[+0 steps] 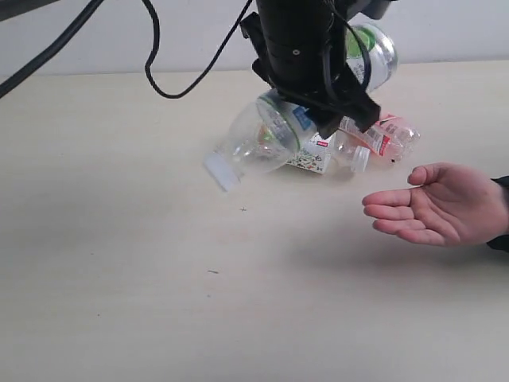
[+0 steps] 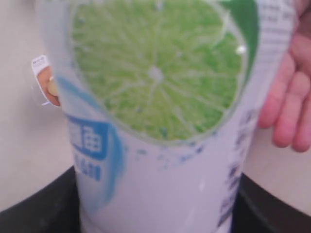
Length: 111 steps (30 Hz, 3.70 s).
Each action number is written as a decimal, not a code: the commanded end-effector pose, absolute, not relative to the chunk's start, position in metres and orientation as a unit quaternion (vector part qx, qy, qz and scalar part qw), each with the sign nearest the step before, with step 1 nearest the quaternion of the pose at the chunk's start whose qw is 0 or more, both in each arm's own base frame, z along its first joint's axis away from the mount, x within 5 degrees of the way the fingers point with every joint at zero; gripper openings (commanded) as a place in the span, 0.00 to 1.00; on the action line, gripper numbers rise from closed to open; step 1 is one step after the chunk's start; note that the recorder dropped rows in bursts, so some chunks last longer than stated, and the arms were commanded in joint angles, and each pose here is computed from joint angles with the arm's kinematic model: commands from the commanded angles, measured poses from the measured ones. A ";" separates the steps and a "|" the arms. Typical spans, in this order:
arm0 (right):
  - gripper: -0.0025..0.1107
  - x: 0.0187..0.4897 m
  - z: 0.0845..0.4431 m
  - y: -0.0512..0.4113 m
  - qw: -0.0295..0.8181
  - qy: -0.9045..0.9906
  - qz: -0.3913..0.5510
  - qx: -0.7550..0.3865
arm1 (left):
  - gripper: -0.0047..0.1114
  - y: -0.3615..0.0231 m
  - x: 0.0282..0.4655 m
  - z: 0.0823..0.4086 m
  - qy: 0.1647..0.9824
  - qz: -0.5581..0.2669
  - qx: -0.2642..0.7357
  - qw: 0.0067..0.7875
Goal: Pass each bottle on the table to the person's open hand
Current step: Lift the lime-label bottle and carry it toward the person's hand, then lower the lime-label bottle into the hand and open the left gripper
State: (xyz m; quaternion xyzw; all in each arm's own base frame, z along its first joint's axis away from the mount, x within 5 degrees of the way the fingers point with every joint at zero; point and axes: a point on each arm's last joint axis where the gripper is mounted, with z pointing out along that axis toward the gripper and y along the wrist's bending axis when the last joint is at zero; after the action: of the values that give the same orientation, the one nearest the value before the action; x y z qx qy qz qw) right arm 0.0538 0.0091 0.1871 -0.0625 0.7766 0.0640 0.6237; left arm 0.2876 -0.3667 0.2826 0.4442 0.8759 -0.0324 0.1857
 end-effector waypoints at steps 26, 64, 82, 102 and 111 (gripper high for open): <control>0.02 0.054 0.186 0.009 0.624 0.776 0.063 -0.062 | 0.04 -0.434 0.232 0.286 0.950 -0.262 0.033 0.167; 0.02 0.054 0.187 0.009 0.627 0.774 0.064 -0.062 | 0.63 -0.470 0.247 0.196 0.946 -0.280 0.048 0.157; 0.02 0.054 0.187 0.009 0.627 0.774 0.064 -0.062 | 0.76 -0.467 0.245 0.193 0.953 -0.255 0.068 0.150; 0.02 0.054 0.186 0.009 0.623 0.777 0.063 -0.062 | 0.77 -0.462 0.246 0.209 0.944 -0.250 0.136 0.168; 0.02 0.054 0.186 0.009 0.623 0.777 0.063 -0.062 | 0.77 -0.445 0.246 0.237 0.946 -0.220 0.161 0.176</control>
State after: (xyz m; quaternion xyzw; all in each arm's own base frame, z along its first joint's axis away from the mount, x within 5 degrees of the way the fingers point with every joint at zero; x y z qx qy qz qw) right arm 0.0537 0.0091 0.1867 -0.0625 0.7778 0.0637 0.6222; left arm 0.2461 -0.4518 0.2252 0.1462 0.9468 -0.2311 0.1695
